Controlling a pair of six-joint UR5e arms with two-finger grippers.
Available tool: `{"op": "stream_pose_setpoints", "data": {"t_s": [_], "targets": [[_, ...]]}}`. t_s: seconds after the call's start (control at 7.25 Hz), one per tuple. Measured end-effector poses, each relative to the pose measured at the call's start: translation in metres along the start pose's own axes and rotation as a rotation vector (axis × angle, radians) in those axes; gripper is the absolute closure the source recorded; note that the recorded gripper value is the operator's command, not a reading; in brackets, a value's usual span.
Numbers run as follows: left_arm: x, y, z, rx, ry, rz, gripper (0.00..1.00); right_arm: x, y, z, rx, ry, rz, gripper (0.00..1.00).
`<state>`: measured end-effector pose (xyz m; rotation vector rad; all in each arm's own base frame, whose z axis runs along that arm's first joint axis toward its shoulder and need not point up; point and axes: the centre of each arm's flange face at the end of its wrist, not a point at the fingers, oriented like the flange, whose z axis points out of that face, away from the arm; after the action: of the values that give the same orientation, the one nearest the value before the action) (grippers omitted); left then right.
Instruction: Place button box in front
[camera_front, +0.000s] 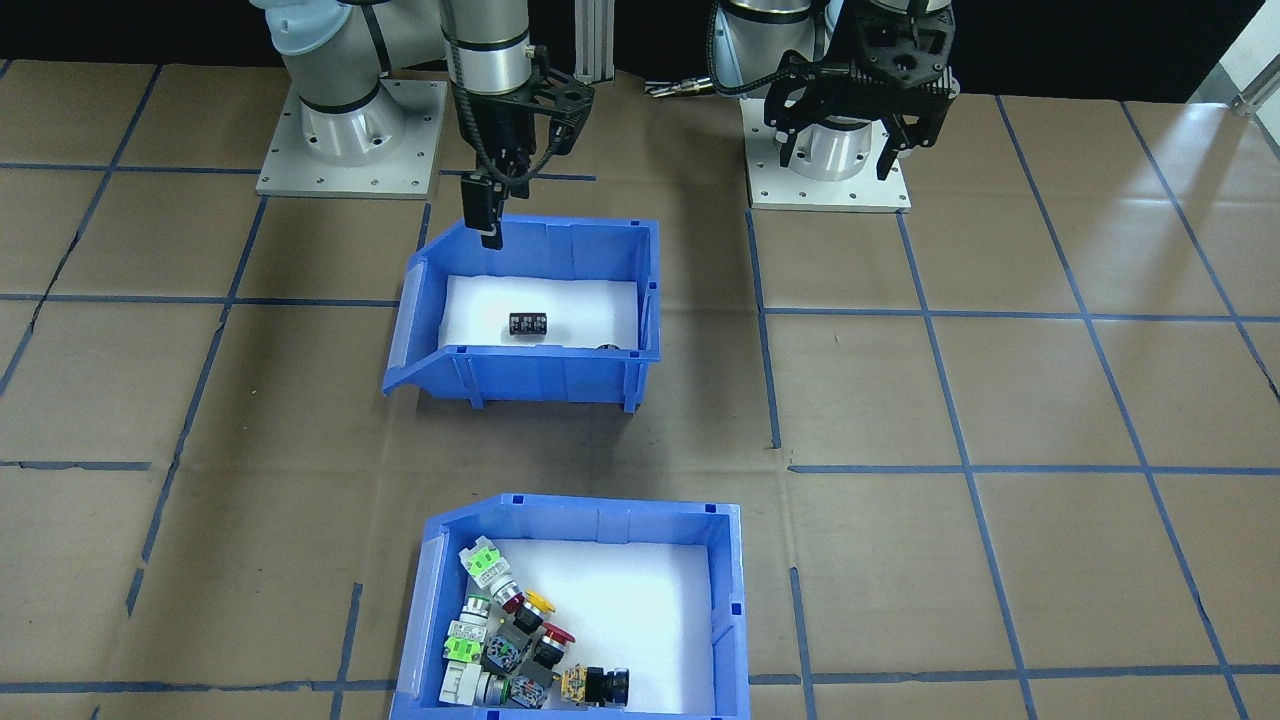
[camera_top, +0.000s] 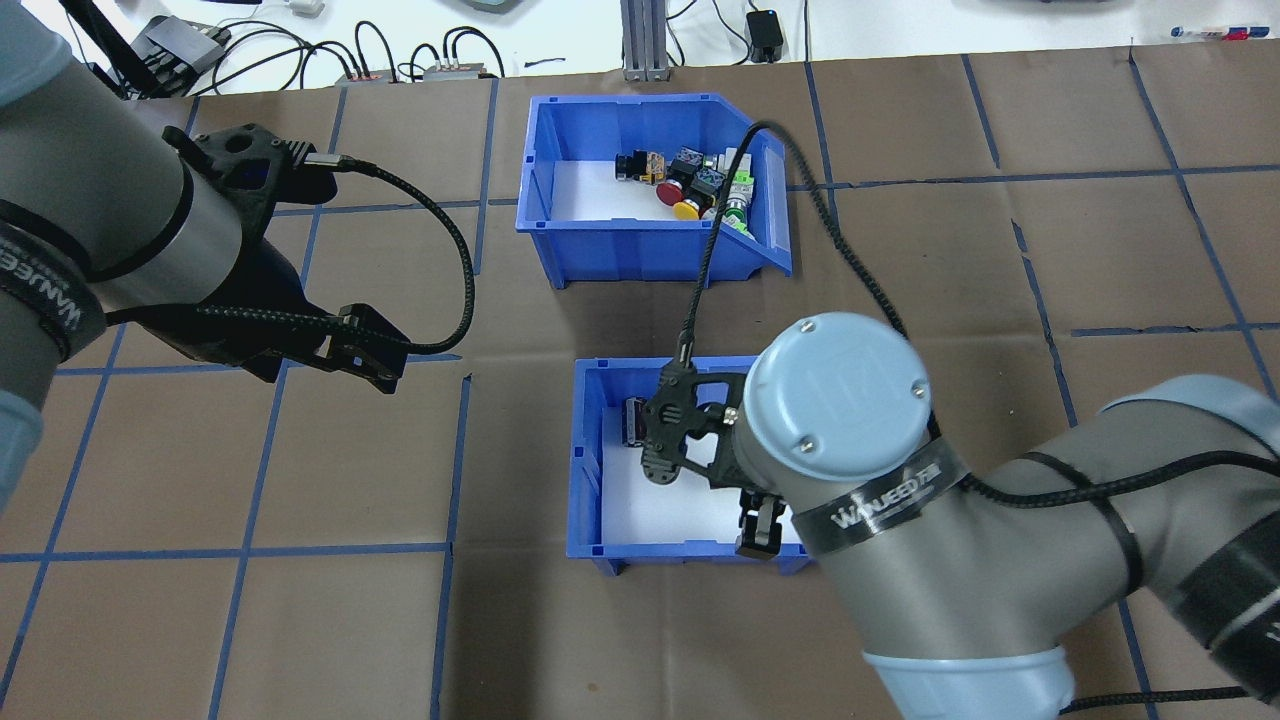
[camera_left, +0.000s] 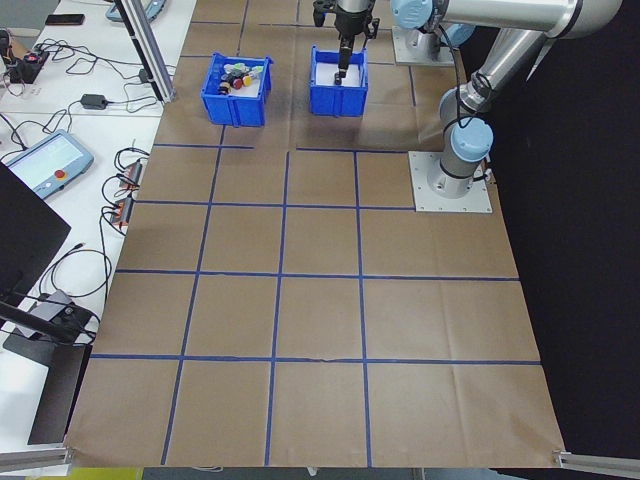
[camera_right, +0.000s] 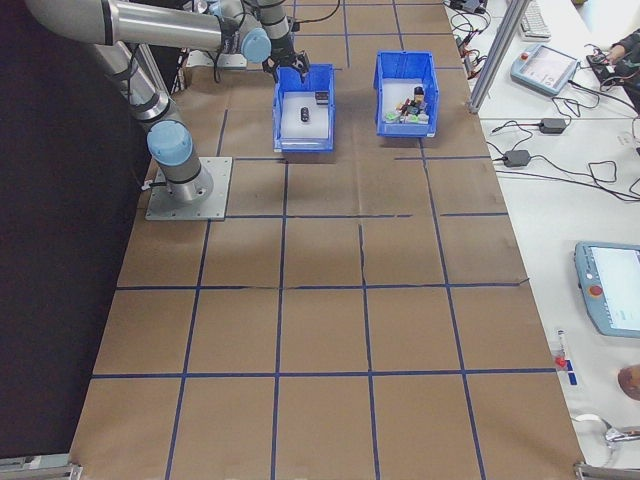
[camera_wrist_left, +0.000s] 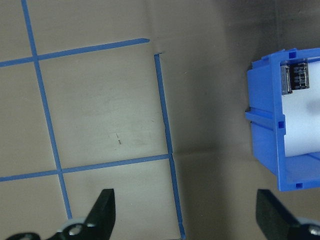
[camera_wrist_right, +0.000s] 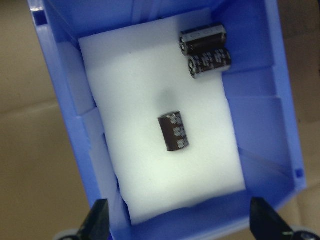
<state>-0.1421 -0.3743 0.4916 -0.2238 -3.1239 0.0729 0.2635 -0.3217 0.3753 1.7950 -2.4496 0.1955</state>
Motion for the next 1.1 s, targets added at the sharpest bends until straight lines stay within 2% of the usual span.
{"op": "stream_pose_setpoints", "data": {"t_s": [0.14,0.28,0.41,0.69,1.1], "targets": [[0.000,0.000,0.000,-0.001,-0.001,0.004,0.00,0.035,0.021,-0.028,-0.018,-0.019,0.094,0.00],[-0.001,0.000,0.000,-0.002,-0.004,0.006,0.00,0.071,0.042,-0.057,-0.017,-0.036,0.191,0.00],[-0.003,0.000,0.000,-0.003,-0.008,0.004,0.00,0.102,0.064,-0.078,-0.001,-0.036,0.290,0.00],[-0.029,-0.010,0.008,-0.032,-0.010,-0.055,0.00,0.149,0.105,-0.091,0.008,-0.019,0.622,0.00],[-0.053,-0.030,0.018,-0.065,-0.007,-0.102,0.00,0.211,0.111,-0.094,-0.001,-0.022,1.160,0.00]]}}
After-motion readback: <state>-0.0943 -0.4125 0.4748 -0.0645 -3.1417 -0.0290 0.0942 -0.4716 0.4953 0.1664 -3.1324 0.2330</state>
